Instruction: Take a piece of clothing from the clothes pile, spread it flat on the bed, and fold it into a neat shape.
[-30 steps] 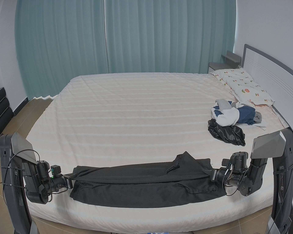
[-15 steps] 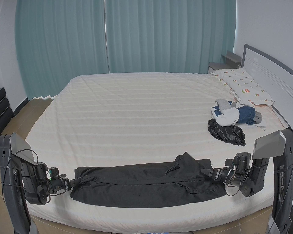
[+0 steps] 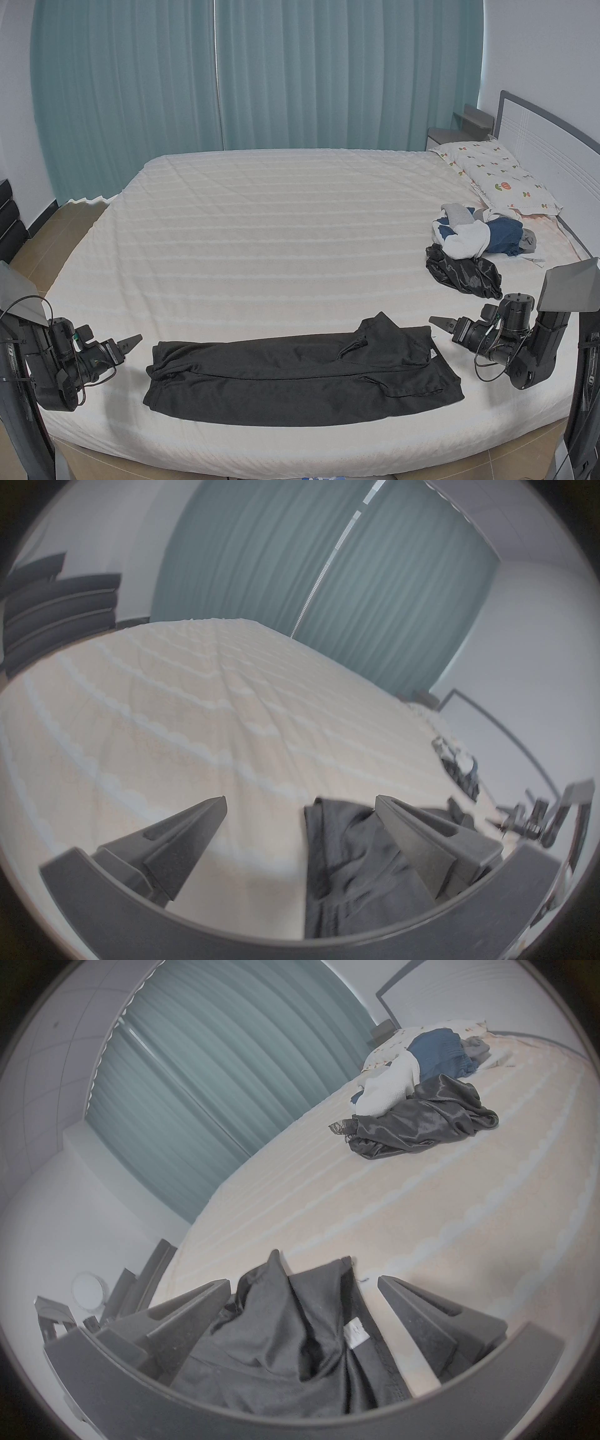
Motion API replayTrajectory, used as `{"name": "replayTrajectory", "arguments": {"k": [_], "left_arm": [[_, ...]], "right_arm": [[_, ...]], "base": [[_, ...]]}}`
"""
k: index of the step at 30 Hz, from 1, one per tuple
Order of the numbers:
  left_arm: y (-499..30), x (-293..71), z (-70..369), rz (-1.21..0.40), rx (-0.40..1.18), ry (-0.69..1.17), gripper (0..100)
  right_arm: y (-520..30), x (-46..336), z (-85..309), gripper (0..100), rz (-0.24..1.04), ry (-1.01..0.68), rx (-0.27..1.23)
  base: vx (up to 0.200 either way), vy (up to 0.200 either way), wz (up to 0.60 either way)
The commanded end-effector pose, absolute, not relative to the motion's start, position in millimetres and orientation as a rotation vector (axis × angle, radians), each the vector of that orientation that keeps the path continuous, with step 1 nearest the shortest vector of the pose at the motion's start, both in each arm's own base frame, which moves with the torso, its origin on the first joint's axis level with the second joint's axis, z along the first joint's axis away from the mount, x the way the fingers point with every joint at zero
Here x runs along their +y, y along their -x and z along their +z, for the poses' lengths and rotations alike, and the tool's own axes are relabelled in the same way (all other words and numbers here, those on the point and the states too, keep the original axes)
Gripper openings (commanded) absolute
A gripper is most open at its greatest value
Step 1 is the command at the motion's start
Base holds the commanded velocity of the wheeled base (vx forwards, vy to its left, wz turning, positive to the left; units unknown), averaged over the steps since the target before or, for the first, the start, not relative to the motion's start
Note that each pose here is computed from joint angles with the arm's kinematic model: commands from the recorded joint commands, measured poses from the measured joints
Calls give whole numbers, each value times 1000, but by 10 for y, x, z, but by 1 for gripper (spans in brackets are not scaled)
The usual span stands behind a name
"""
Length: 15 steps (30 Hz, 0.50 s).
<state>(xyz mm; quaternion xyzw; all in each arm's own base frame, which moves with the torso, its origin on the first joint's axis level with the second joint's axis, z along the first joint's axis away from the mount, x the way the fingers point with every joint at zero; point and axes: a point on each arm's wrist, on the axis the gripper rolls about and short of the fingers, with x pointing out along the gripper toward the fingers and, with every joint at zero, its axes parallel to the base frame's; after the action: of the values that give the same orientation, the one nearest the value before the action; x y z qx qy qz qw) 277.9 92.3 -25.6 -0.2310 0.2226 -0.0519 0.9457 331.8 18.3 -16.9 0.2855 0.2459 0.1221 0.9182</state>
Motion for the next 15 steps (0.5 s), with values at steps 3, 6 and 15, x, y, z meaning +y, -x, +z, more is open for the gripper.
{"name": "replayTrajectory", "arguments": {"k": [3,6,15], "left_arm": [[-3188,604,58,-206,356,598,100],[-3352,470,-63,-216,436,616,100],[-3532,365,-187,-46,676,631,100]], "right_arm": [[-3608,256,-219,100,267,-699,491],[-3744,275,-299,100,260,-749,502],[-3933,282,-419,100,274,-842,541]], "base": [[0,0,0],[0,0,0],[0,0,0]]}}
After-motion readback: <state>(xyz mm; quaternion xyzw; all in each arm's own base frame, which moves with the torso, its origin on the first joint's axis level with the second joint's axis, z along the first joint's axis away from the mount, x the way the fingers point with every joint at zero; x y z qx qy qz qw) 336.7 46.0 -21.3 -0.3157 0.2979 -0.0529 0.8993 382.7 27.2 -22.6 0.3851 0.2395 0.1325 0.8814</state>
